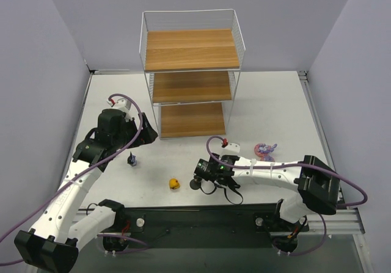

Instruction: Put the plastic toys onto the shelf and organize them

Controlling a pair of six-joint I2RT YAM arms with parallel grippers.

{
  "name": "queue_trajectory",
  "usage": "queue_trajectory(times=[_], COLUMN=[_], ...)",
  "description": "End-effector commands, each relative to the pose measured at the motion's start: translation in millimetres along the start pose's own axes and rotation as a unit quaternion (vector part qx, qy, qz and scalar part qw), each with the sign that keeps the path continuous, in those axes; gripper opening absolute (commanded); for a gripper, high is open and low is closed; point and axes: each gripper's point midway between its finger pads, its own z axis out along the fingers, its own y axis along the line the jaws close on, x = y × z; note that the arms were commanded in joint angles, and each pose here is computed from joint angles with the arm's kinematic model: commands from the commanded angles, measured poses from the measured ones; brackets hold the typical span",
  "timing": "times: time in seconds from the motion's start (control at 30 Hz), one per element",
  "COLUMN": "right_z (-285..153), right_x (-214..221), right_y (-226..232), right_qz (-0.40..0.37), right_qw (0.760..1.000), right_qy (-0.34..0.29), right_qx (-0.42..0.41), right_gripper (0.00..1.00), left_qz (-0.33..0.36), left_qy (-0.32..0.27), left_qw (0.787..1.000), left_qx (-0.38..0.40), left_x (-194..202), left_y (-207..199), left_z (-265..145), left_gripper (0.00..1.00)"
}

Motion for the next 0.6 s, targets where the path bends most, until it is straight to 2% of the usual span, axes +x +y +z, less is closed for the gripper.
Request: queue_trajectory(times=[0.0, 0.4, 0.5, 0.53, 0.57], right_z=[11.3, 20.6, 20.8, 21.1, 20.5], right_x=[3.6, 9.4, 8.0, 7.4, 6.4], right_y=[-8.1, -17.4, -17.1, -17.3, -16.2], right_qz=[-0.016, -0.02, -0.025, -0.03, -0.032], right_qw=[1.0, 0.999, 0.999, 0.999, 0.999], right_qy=[0.0, 0.009, 0.005, 0.004, 0.003], right_qx=[0.02, 0.04, 0.041, 0.042, 0.041], right_gripper=[0.57, 0.48, 0.35, 0.26, 0.21], left_qz=[0.008, 0.009, 0.009, 0.011, 0.011], left_qy=[-0.012, -0.014, -0.013, -0.013, -0.014], left_qw=[1.0, 1.0, 1.0, 1.0, 1.0], left_qx=[0.013, 0.007, 0.006, 0.004, 0.005], left_x=[-7.5, -6.9, -6.2, -6.3, -6.1], left_y=[-7.1, -3.9, -3.2, -2.2, -2.4], left_z=[-5.5, -6.1, -6.6, -6.5, -6.6], left_gripper=[0.97, 0.97, 0.97, 0.97, 0.97])
